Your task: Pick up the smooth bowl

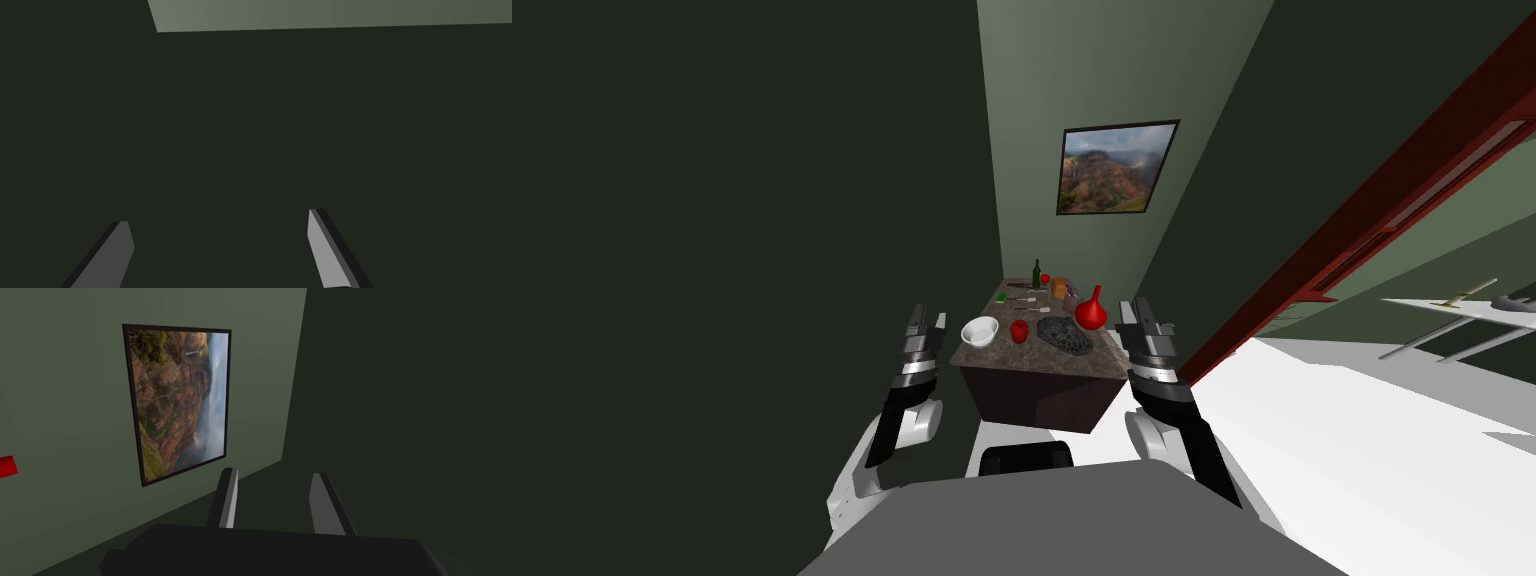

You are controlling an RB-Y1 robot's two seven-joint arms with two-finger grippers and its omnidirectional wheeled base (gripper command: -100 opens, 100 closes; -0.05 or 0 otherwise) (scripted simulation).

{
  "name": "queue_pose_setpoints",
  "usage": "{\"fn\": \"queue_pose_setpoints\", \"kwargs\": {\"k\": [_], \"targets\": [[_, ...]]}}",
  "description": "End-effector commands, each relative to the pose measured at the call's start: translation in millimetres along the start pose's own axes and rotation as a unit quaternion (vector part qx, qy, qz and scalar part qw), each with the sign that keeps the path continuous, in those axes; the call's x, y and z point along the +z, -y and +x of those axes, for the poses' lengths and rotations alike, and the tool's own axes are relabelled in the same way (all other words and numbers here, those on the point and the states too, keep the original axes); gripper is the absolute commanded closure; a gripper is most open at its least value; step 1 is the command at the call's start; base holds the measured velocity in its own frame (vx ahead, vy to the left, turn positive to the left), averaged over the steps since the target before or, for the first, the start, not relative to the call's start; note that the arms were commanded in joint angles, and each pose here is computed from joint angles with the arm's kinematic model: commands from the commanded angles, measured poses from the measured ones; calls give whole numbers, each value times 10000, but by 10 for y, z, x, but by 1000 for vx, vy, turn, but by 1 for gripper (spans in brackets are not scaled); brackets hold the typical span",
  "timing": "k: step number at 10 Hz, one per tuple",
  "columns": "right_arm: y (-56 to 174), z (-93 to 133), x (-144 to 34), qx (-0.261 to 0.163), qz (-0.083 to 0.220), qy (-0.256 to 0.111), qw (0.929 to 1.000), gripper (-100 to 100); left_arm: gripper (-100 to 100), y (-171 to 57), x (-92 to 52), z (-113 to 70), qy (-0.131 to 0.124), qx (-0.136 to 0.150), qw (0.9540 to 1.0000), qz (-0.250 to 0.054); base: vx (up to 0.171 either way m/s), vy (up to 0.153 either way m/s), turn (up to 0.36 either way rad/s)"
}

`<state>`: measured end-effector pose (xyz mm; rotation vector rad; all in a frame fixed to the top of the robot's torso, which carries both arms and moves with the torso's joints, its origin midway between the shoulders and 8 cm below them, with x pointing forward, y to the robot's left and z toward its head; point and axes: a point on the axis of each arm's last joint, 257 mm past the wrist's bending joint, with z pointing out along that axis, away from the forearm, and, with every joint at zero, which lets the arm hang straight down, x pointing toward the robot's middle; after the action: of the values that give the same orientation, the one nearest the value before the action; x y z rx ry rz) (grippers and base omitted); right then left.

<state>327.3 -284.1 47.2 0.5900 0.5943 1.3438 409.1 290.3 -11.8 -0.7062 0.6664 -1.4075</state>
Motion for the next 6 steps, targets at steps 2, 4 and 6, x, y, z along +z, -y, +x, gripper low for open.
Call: {"fn": "queue_pose_setpoints", "kwargs": {"k": [2, 4, 6], "targets": [[0, 0, 0, 0, 0, 0, 10000, 0, -100, -317, 132, 3, -64, 11, 9993, -369, -66, 0, 46], [0, 0, 0, 0, 0, 0, 10000, 0, -100, -561, 219, 2, -78, -6, 9980, -621, -51, -5, 27], [0, 0, 0, 0, 0, 0, 10000, 0, -100, -782, 310, 2, -87, -25, 9964, -846, -44, -2, 27]]}}
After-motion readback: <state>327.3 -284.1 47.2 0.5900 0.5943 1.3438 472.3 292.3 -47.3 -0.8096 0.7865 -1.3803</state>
